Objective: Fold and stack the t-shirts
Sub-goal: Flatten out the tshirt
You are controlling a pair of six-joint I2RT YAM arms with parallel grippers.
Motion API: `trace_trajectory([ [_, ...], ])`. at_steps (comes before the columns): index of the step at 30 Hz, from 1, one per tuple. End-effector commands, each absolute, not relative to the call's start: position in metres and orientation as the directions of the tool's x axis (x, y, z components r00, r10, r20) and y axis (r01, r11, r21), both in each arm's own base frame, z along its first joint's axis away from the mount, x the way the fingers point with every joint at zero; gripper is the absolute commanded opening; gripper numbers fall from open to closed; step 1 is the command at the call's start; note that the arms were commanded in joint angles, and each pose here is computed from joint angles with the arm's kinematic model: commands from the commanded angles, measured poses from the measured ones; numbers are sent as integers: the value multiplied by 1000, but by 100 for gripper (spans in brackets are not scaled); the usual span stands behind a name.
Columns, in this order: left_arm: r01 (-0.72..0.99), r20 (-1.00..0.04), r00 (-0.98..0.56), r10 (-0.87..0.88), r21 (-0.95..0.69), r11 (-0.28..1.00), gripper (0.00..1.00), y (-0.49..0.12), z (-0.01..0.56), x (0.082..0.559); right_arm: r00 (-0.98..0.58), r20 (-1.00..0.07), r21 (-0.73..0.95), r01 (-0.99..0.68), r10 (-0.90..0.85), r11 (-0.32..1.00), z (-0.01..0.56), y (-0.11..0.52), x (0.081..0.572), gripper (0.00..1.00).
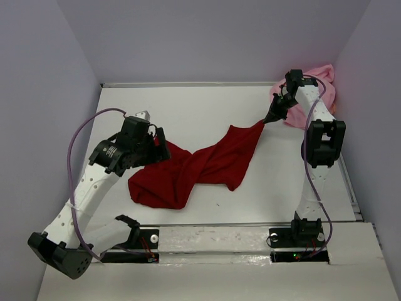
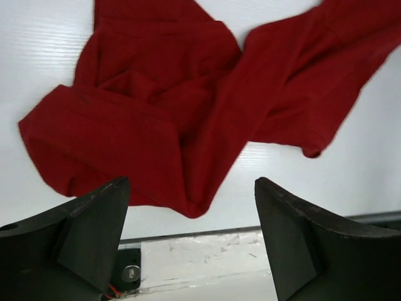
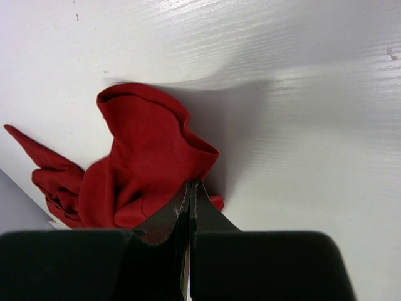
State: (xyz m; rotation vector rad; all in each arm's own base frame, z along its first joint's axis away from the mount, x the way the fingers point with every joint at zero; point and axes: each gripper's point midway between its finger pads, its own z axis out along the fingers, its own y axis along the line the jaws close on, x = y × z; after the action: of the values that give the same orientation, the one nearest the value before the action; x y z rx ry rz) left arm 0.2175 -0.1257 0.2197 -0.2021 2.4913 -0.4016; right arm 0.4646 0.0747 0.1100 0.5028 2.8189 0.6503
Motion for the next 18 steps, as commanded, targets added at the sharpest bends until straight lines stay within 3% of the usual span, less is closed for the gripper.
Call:
trace_trajectory([
  [1, -150, -540, -816, -208, -150, 977, 90, -98, 189, 234, -916, -157, 481, 256, 370, 839, 124, 76, 474, 0],
  [8, -158, -401, -884, -239, -224, 962, 90, -104, 134, 249, -917, -164, 490, 243, 363, 837, 127, 77, 474, 0],
  [13, -115, -424, -895, -138, -79, 990, 86, -83, 131, 274, -919, -156, 497, 244, 363, 833, 124, 79, 472, 0],
  [18, -55, -395, -916, -74, -59, 997, 86, -88, 123, 286, -918, -160, 504, 242, 364, 829, 124, 80, 474, 0],
])
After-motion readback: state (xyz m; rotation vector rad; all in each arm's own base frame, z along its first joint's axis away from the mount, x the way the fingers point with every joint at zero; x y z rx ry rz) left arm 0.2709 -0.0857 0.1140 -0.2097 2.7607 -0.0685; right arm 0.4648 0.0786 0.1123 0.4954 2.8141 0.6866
